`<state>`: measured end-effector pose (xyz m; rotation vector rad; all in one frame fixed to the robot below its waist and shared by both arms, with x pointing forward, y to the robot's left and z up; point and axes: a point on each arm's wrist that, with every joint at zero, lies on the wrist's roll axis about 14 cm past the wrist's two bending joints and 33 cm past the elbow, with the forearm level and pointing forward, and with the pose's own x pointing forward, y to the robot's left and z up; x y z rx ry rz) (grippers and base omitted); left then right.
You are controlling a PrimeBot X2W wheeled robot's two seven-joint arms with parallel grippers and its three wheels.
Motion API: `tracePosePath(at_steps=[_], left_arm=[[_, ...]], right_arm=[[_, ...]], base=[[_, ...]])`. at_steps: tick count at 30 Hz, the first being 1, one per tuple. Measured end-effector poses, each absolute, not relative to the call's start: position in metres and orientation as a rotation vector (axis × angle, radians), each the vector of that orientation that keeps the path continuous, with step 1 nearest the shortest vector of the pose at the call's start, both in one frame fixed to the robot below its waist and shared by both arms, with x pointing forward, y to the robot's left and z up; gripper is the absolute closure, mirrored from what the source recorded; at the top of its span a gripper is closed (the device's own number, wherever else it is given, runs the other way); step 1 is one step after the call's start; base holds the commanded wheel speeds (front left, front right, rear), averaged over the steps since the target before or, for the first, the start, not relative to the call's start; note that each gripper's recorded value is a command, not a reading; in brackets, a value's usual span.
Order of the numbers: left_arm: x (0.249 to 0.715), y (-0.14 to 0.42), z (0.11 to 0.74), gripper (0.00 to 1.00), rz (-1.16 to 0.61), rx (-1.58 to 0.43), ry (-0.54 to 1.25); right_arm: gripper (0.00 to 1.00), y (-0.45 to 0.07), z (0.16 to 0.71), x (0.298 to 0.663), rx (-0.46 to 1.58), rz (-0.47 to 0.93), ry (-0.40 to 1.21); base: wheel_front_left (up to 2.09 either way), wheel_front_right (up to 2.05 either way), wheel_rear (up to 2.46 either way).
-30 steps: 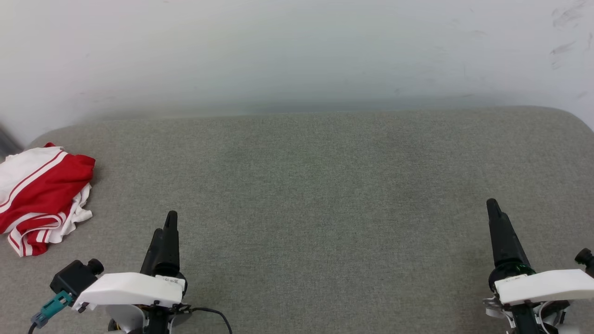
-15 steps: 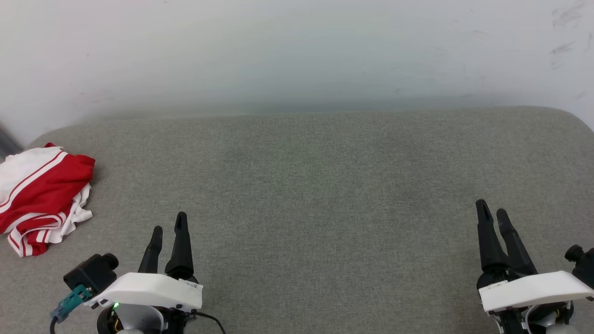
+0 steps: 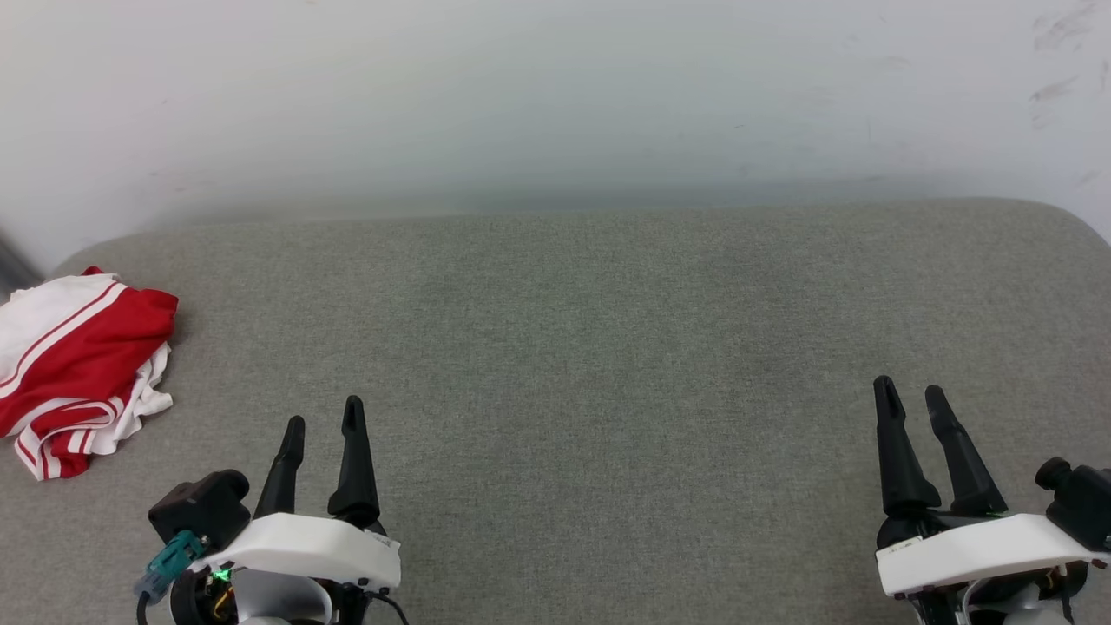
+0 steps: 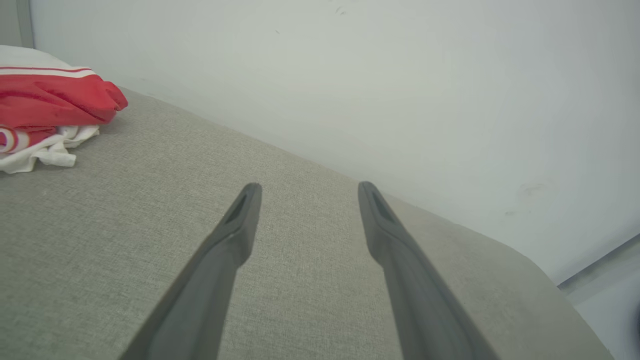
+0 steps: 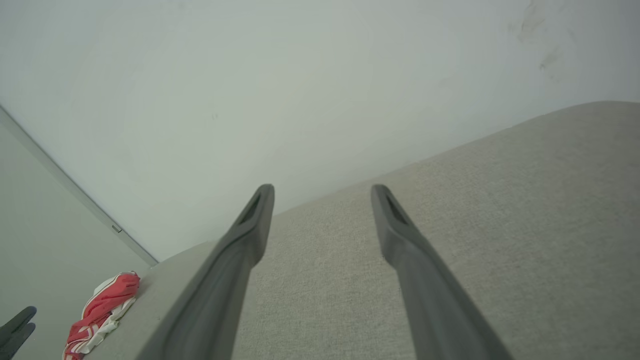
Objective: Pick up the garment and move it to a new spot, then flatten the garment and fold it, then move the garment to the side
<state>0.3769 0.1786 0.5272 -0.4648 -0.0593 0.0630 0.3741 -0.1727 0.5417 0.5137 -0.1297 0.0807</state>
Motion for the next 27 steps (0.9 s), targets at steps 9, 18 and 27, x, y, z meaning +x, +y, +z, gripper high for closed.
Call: tracePosePath(at_steps=[9, 18, 27], left_arm=[[0.376, 0.175, 0.533, 0.00, 0.055, -0.351, -0.086], [0.373, 0.169, 0.537, 0.00, 0.037, -0.259, -0.110], [0.371, 0.164, 0.538, 0.00, 0.027, -0.184, -0.129]], right_arm=[[0.00, -0.168, 0.545, 0.372, 0.412, 0.095, -0.150], [0.00, -0.166, 0.550, 0.371, 0.326, 0.106, -0.173], [0.00, -0.165, 0.552, 0.368, 0.247, 0.110, -0.190]], base=[[0.00, 0.00, 0.00], [0.00, 0.00, 0.00], [0.00, 0.00, 0.00]])
